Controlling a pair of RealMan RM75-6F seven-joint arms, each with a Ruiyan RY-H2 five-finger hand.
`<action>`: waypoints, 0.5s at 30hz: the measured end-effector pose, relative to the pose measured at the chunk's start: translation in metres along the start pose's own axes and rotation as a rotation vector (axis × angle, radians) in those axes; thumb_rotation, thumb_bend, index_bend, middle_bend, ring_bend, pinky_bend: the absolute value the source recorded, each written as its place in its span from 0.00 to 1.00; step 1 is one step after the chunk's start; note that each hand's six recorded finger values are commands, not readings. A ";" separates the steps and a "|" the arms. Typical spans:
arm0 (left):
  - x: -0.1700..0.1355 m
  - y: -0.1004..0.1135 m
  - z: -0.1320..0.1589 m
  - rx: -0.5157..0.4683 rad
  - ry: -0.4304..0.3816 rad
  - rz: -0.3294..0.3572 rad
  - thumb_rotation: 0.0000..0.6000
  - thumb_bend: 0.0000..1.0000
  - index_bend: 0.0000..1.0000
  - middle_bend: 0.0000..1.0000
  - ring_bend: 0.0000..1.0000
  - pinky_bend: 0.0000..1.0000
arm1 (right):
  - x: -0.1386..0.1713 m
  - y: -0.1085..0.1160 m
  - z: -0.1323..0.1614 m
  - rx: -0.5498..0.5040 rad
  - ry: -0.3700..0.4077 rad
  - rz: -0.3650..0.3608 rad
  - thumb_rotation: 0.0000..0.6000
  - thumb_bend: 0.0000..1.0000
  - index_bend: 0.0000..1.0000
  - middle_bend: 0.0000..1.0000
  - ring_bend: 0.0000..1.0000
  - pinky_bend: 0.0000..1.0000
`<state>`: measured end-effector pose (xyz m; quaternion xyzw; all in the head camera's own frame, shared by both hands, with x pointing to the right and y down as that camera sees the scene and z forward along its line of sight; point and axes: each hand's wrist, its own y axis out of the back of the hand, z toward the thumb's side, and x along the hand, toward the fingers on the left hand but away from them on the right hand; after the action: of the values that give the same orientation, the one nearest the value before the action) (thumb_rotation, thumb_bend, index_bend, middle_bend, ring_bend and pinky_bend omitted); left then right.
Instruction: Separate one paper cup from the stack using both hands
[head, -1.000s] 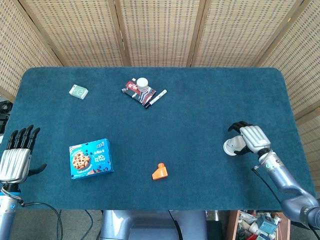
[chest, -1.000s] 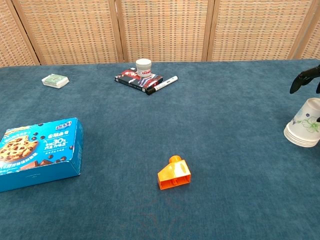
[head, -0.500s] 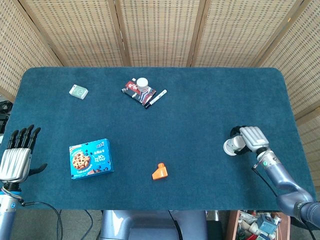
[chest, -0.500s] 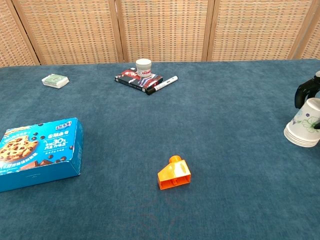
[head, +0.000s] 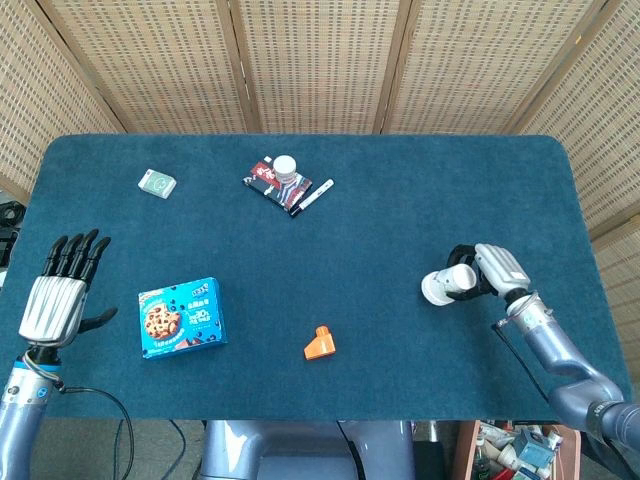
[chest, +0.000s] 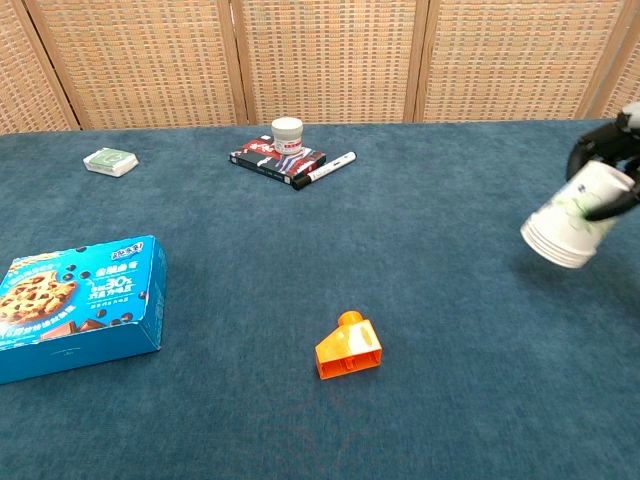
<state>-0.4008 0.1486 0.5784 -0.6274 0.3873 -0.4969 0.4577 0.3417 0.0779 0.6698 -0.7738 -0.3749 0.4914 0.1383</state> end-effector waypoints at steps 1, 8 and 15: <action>0.009 0.003 0.009 0.002 -0.064 0.043 1.00 0.12 0.05 0.00 0.00 0.00 | -0.001 0.001 0.007 -0.054 0.007 0.008 1.00 0.39 0.60 0.61 0.51 0.69; 0.065 0.010 0.076 -0.019 -0.400 0.248 1.00 0.12 0.27 0.00 0.00 0.00 | -0.013 0.011 0.064 -0.478 0.000 0.118 1.00 0.42 0.60 0.61 0.51 0.69; 0.107 -0.001 0.148 -0.081 -0.551 0.358 1.00 0.12 0.36 0.00 0.00 0.00 | -0.028 0.013 0.105 -0.666 -0.004 0.177 1.00 0.43 0.60 0.61 0.51 0.69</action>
<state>-0.2338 0.0766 0.5955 -0.6779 0.3725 -0.2045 0.5999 0.2500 0.0324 0.6302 -0.8050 -0.4463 0.3538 -0.1660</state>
